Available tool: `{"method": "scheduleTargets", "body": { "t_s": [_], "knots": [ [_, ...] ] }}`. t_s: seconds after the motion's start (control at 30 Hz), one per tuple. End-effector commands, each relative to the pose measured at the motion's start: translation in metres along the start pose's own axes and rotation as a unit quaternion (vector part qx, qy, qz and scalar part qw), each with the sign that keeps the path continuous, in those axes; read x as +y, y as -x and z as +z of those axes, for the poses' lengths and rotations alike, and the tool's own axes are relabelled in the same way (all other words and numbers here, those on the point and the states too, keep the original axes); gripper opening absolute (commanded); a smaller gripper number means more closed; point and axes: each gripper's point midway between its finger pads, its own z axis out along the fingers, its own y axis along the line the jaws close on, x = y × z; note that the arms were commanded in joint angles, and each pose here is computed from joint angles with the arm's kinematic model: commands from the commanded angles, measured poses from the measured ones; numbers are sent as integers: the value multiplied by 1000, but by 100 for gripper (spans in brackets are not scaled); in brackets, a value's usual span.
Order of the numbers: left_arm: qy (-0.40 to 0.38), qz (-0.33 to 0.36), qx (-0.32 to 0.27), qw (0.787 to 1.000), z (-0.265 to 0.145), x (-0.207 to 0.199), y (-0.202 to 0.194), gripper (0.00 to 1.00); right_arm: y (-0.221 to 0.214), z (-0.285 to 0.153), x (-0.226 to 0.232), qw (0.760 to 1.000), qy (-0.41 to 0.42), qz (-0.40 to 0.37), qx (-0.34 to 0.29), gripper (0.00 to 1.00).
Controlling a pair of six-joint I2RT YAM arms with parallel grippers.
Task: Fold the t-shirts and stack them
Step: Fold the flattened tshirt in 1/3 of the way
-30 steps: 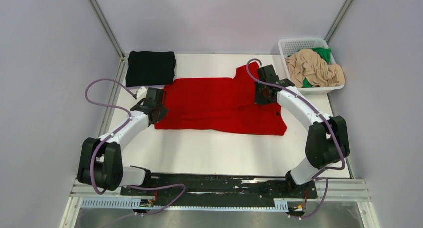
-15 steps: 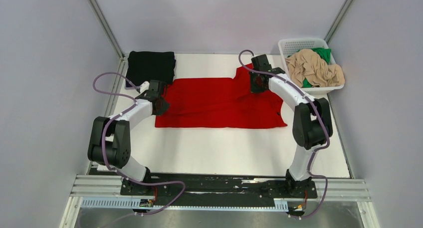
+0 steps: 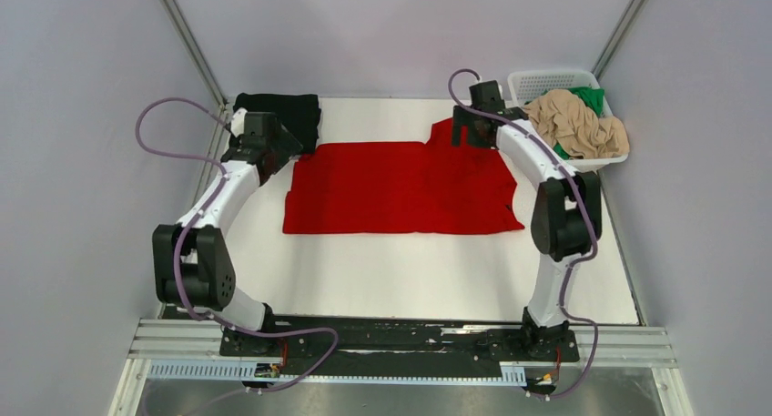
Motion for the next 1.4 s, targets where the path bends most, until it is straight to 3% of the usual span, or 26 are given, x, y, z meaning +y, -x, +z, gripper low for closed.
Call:
{"method": "scheduleTargets", "body": {
  "t_s": [0.0,0.13,0.33,0.53,0.7,0.93,1.13,1.37],
  "knots": [
    [-100,30,32,994,-43,-28,-1,100,-15,-61,9,995,78,55,-14,100],
    [-179,43,111,977,-51,-43,-51,100,-72,-75,29,983,160,86,34,100],
    [-204,82,158,963,-47,-43,-113,100,-130,-69,18,981,144,105,75,100],
    [-167,97,160,968,-5,-29,-133,100,-141,-30,1,985,104,112,80,100],
    [-106,115,207,966,15,-2,-160,100,-190,-25,-7,973,80,136,167,100],
    [-41,145,252,956,-23,51,-188,100,-276,-80,-31,948,34,163,271,100],
    [-36,142,287,947,-64,83,-214,100,-317,-129,-34,919,29,206,337,100],
    [-35,129,305,943,-93,106,-231,100,-308,-146,-41,917,-2,245,314,100]
  ]
}}
